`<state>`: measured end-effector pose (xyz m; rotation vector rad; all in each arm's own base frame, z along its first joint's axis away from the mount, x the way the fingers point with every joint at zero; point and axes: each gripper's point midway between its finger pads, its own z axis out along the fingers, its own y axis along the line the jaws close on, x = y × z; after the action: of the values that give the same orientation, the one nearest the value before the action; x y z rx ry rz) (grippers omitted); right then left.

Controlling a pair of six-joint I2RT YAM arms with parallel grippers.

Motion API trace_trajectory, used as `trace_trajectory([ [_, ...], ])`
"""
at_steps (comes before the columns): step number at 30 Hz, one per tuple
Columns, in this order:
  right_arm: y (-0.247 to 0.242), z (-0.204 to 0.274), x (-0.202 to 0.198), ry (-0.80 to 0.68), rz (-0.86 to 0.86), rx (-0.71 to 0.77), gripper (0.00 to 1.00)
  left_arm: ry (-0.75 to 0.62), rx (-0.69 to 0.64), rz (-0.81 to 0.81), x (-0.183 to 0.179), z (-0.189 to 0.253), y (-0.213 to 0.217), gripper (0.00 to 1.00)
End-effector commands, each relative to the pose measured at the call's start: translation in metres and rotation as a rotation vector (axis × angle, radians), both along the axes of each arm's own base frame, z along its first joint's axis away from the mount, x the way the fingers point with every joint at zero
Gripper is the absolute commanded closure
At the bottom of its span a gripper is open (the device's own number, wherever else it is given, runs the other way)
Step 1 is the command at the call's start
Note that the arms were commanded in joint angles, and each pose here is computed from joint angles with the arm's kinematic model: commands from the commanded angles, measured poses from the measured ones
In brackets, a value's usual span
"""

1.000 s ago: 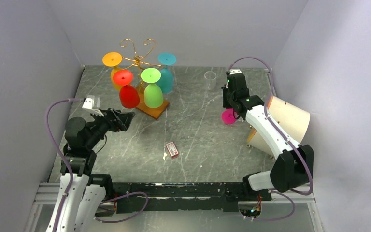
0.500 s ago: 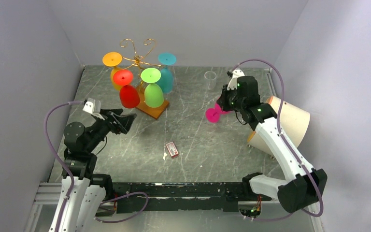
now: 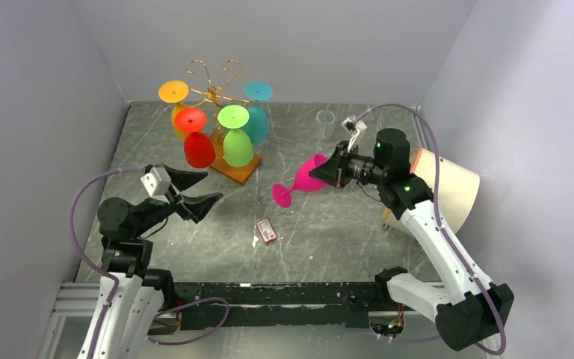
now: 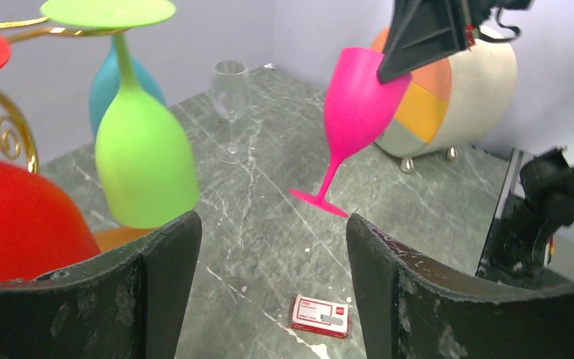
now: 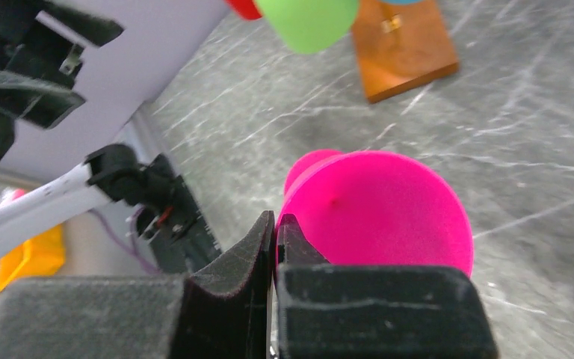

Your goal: Place the wine glass upside down on the wine glass rack

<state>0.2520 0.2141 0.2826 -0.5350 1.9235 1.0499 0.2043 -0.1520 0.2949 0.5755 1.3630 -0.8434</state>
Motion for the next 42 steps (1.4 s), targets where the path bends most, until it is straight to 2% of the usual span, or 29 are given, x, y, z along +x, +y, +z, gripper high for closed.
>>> trace_trajectory([
  [1,0.020,0.019,-0.033,-0.003,0.205,0.143,1.00,-0.216,0.134,-0.147,-0.021,0.003,-0.013,0.25],
  [13,0.044,0.052,-0.081,0.031,0.475,0.355,1.00,-0.385,0.277,-0.358,-0.040,-0.008,-0.029,0.22],
  [17,0.061,0.061,-0.091,0.028,0.530,0.359,1.00,-0.471,0.323,-0.443,-0.053,-0.012,-0.034,0.19],
  [21,0.082,0.067,-0.104,0.027,0.590,0.347,1.00,-0.518,0.342,-0.535,-0.068,-0.018,-0.038,0.23],
  [25,0.086,0.072,-0.102,0.012,0.571,0.353,1.00,-0.541,0.354,-0.592,-0.078,-0.025,-0.042,0.23],
  [34,0.088,0.078,-0.084,-0.030,0.512,0.268,1.00,-0.567,0.389,-0.607,-0.080,-0.030,-0.044,0.22],
  [42,0.084,0.091,-0.087,-0.065,0.510,0.274,1.00,-0.565,0.400,-0.601,-0.078,-0.034,-0.044,0.23],
])
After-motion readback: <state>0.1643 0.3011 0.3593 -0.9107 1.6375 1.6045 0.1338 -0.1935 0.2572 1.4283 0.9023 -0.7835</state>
